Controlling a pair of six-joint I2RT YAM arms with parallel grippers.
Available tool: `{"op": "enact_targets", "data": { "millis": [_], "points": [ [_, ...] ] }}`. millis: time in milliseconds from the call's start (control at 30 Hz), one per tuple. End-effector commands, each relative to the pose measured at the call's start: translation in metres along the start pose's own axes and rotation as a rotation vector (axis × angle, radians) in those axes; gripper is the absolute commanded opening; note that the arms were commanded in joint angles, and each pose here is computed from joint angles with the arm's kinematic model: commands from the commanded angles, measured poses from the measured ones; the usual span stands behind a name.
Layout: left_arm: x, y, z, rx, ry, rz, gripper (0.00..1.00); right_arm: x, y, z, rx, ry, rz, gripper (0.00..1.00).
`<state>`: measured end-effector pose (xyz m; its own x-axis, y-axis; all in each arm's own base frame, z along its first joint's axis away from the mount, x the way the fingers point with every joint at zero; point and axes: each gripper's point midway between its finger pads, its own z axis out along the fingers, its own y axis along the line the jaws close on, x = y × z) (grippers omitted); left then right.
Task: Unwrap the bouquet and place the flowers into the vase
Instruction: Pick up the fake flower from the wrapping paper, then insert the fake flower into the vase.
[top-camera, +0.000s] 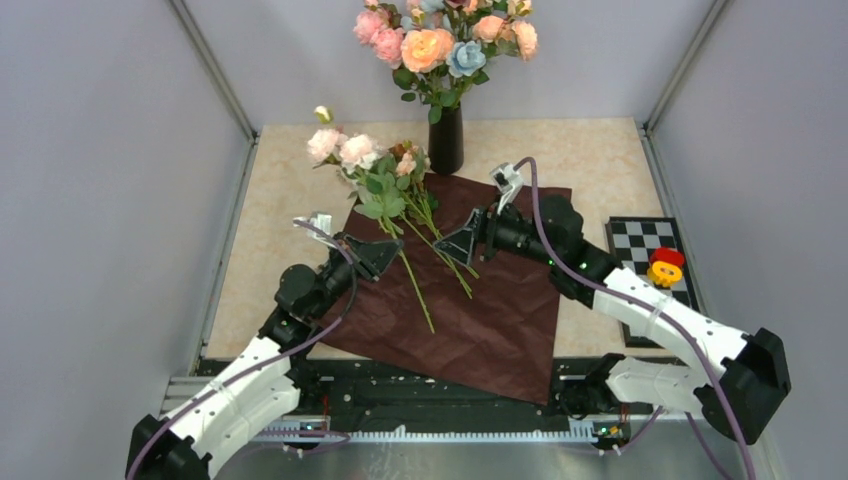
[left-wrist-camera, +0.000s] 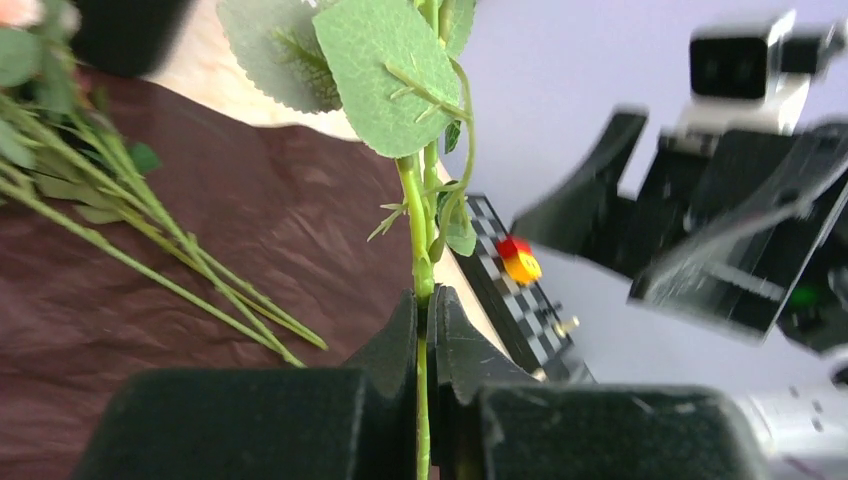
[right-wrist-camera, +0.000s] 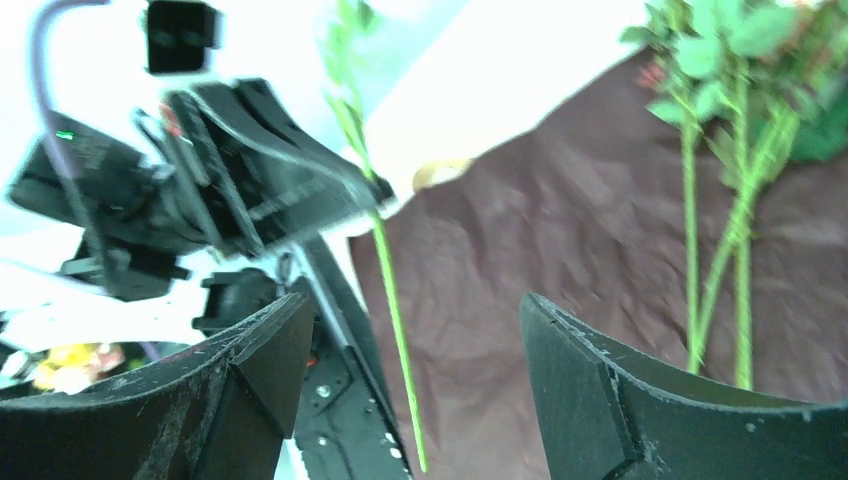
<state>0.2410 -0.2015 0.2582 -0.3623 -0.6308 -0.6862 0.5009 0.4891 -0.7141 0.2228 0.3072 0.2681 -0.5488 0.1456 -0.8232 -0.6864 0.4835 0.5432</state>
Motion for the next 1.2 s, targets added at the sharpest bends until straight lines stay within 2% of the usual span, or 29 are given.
{"op": "enact_targets", "data": {
  "millis": [0,233,467,967,1167],
  "points": [
    [0.015,-0.055,-0.007,0.228,0.138,0.078,0.0,-0.046,0.065,0.003,-0.275,-0.077,-0.038,0.77],
    [0.036,-0.098,-0.008,0.35,0.218,0.119,0.0,-0.054,0.087,0.013,-0.398,-0.035,-0.008,0.7],
    [0.045,-0.107,-0.003,0.378,0.24,0.128,0.0,-0.04,0.094,0.013,-0.471,0.024,0.011,0.67],
    [0.044,-0.107,-0.003,0.364,0.247,0.159,0.0,-0.041,0.084,0.014,-0.417,-0.011,0.04,0.37],
    [0.045,-0.105,-0.004,0.356,0.249,0.149,0.0,-0.045,0.08,0.013,-0.396,-0.047,0.052,0.2]
  ]
}}
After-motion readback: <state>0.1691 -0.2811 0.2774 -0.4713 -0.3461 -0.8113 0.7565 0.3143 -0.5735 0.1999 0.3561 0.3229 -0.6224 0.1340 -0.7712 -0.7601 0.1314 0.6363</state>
